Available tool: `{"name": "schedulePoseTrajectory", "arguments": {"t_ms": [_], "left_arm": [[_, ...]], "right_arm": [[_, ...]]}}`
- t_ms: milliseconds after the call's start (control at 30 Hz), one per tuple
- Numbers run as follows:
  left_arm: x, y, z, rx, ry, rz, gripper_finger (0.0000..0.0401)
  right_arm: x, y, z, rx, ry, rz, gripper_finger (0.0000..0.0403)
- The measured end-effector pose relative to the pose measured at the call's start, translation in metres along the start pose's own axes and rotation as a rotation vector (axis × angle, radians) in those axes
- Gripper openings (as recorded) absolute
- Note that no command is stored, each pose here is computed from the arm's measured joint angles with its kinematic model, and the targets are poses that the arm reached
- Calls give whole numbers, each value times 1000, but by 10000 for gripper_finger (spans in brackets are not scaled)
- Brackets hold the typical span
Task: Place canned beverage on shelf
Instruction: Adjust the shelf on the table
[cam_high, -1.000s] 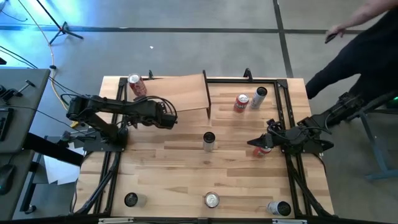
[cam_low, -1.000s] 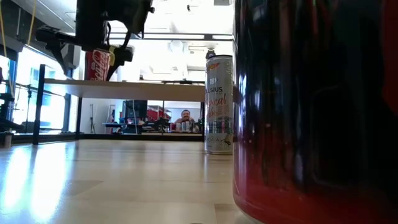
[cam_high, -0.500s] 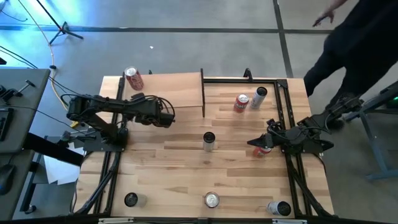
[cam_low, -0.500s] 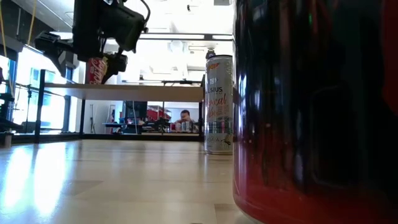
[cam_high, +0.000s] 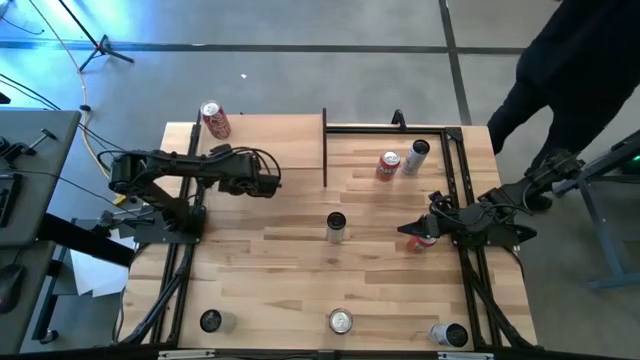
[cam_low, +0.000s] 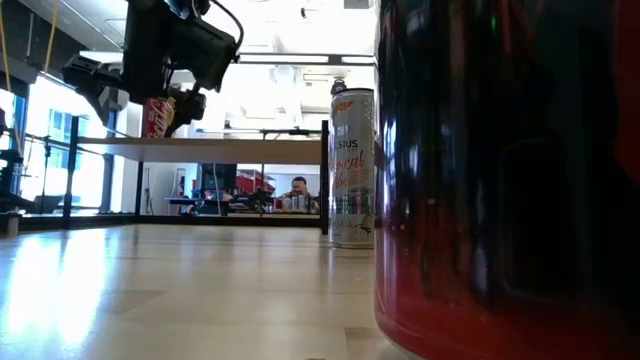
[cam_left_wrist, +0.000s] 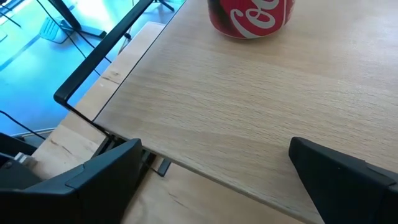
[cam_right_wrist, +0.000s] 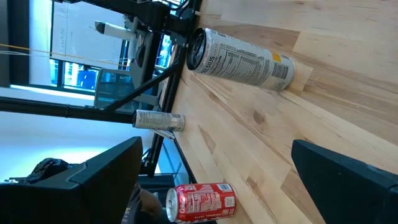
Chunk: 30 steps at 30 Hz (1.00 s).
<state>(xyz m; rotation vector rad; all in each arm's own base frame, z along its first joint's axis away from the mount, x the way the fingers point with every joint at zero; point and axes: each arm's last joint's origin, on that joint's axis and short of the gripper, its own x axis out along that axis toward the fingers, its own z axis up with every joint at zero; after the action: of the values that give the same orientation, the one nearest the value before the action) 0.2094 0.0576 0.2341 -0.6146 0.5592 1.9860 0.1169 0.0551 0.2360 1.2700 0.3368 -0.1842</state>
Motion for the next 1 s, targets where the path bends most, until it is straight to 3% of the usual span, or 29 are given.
{"name": "schedulePoseTrajectory", "arguments": {"t_ms": [467,1000], "left_arm": [[7,-3,6,13,-1,15,400],[-10,14,12,-13,7,-76,400]], "right_arm": [[0,0,0,0,0,0,400],[0,0,0,0,0,-1,400]]}}
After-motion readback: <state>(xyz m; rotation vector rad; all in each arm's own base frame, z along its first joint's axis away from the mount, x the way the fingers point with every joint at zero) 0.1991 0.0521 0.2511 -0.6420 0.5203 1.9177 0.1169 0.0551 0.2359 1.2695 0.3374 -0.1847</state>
